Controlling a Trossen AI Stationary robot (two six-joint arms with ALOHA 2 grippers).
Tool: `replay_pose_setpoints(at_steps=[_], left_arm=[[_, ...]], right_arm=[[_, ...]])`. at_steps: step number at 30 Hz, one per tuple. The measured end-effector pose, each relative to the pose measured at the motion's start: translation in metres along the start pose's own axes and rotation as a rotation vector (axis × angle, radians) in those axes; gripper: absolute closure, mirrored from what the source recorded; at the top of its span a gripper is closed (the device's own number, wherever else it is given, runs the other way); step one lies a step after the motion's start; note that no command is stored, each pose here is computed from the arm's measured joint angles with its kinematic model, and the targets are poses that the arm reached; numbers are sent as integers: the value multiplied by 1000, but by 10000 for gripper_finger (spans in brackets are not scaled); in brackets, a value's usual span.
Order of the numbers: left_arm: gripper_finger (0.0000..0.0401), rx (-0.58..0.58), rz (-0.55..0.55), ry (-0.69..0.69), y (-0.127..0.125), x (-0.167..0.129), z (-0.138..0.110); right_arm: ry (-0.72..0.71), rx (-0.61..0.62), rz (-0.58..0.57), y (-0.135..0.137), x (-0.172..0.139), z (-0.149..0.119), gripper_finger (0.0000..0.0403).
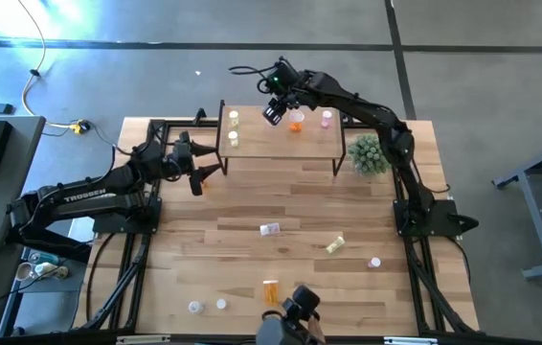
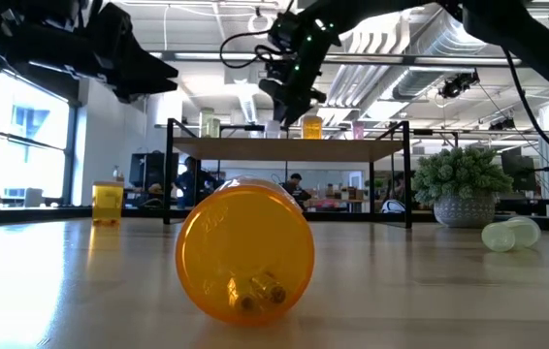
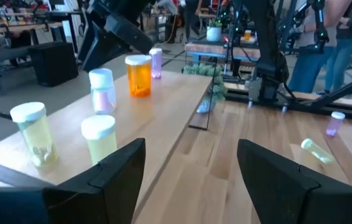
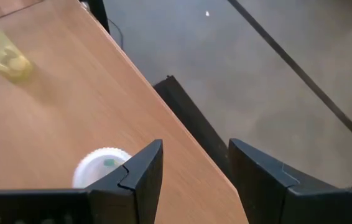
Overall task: Pick and place medicine bottles onto shelf by color
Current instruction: Adjust the transparent pill bottle on the shelf
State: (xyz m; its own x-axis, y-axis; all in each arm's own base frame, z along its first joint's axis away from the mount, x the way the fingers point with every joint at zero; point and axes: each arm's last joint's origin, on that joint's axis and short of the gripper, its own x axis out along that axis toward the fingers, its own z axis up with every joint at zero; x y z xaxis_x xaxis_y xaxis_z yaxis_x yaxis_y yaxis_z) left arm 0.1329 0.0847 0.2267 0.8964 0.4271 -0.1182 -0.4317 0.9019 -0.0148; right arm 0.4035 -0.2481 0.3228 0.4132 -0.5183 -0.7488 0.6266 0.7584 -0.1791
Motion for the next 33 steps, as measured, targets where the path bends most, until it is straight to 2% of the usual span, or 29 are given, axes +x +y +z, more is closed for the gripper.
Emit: replay_pose_setpoints(at_steps=[13,26,33], left_arm=[[156,7,3,20,0,0,-2],[156,7,3,16,0,0,-1],[156,6,3,18,0,0,-2]], right_arm=[[68,8,0,2,9,-7,229],[58,9,141,7,8,-6,229],[48,9,108,7,8,-5,229]])
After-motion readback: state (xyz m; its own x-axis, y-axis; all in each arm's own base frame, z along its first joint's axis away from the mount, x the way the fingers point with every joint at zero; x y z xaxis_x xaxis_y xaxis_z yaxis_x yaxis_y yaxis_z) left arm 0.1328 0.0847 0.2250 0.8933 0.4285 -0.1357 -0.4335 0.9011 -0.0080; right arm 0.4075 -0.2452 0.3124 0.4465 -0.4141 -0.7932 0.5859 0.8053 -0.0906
